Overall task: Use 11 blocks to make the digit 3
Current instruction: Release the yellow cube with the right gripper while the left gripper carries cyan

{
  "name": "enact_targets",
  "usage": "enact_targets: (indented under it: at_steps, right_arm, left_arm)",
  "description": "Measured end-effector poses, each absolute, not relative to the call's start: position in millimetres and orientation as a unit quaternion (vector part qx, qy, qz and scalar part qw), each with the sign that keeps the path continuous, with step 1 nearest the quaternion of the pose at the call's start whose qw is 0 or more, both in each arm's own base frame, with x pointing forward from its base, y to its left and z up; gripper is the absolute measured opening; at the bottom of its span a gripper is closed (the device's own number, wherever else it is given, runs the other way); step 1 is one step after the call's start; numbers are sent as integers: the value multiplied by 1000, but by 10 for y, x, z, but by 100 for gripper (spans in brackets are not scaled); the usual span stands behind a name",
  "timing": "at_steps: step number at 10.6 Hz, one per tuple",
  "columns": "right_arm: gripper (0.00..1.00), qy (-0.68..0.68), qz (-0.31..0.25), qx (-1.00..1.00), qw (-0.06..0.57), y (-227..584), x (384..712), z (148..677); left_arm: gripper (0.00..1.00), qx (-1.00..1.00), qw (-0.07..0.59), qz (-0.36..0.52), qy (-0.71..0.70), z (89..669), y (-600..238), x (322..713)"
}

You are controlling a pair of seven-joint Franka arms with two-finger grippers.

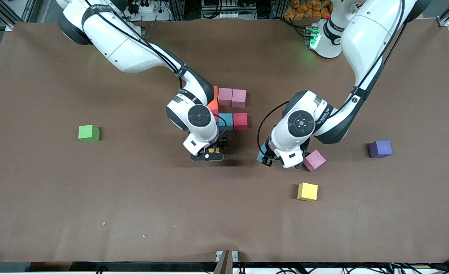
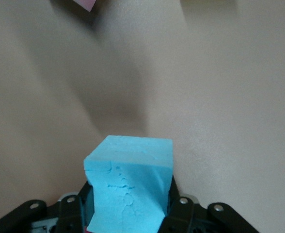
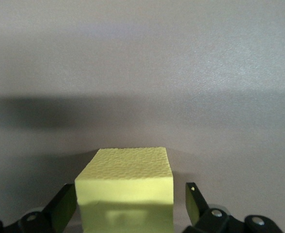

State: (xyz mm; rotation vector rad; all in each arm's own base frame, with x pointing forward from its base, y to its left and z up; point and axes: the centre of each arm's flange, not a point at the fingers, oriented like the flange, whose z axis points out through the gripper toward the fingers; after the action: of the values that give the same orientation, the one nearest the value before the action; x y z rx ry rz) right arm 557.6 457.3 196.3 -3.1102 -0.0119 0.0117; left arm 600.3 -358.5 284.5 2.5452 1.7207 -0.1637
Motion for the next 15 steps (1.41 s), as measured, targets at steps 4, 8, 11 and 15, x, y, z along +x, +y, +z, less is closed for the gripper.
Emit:
enact_targets:
  at_steps: [4,8,11,15]
  right_arm:
    - [100,-13,-6,-1000,16,4517,5659,2360]
    - [100,-54,3,-999,-4,4296,5728,3014]
    - [100,-101,28,-994,-38,3771,5915,3347]
    - [100,-123,62,-987,-77,2817,6279,3486]
  left_arm:
    - [58,799,31,-55,597,2841,-3633,5987]
    - [58,767,39,-61,637,2841,-3902,5978]
    - [58,748,42,-66,660,2828,-4043,5957]
    - [58,723,37,-69,687,2809,-4204,5862]
